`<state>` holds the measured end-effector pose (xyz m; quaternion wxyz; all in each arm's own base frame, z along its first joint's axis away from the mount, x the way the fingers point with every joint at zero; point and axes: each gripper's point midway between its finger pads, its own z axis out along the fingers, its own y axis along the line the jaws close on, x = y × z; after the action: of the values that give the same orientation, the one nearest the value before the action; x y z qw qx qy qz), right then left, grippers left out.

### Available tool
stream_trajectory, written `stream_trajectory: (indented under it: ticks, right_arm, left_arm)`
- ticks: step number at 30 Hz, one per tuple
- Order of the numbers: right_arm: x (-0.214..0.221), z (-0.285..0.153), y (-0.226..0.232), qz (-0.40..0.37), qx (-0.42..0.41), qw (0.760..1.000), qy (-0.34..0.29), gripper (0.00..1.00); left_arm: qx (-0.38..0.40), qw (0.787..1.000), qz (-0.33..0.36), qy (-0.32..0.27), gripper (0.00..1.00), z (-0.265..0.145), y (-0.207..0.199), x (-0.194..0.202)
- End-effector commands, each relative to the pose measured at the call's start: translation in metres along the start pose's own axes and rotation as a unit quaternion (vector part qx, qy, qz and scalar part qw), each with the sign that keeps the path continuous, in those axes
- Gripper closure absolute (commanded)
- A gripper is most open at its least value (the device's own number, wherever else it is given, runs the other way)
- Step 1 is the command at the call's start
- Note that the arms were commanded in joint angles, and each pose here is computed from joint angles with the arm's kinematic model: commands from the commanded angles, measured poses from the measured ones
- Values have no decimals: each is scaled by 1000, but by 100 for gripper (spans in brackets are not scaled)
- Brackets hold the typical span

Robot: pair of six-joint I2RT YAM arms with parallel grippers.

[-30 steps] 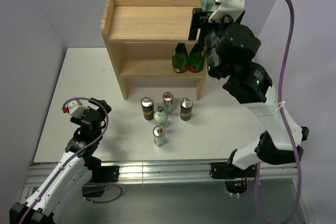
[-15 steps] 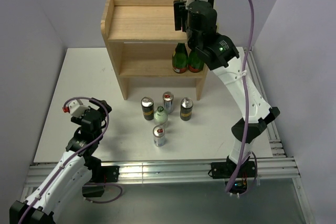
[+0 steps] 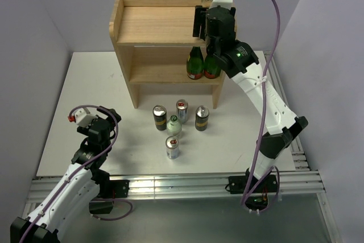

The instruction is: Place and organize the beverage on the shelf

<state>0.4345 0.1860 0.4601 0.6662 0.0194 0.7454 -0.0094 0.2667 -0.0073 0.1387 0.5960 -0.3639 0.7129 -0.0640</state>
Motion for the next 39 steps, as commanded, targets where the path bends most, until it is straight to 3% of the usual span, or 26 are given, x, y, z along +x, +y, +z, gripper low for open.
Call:
stream_trajectory:
  ticks: [1,12,15,16,18,39]
  right_arm:
    - [-47,-19,-37,88,31,993,-70,100]
    - [-27,-13,-46,85,57,993,-52,100]
    - [-23,-11,-46,84,60,994,-46,54]
    - [-23,-11,-46,85,60,993,-46,29]
    - [-22,-11,-47,85,62,993,-45,1]
    - [-37,-32,-48,91,40,994,-50,0]
  left_arm:
    - [12,1000,-10,-16,7,0,-10,-11]
    - [10,1000,-8,-14,7,1,-10,-10]
    - [11,1000,-7,-15,7,0,-10,-10]
    - [11,1000,-8,-15,7,0,-10,-10]
    - [11,1000,-8,-15,7,0,-10,-10]
    - [9,1000,-7,-14,7,1,-10,-9]
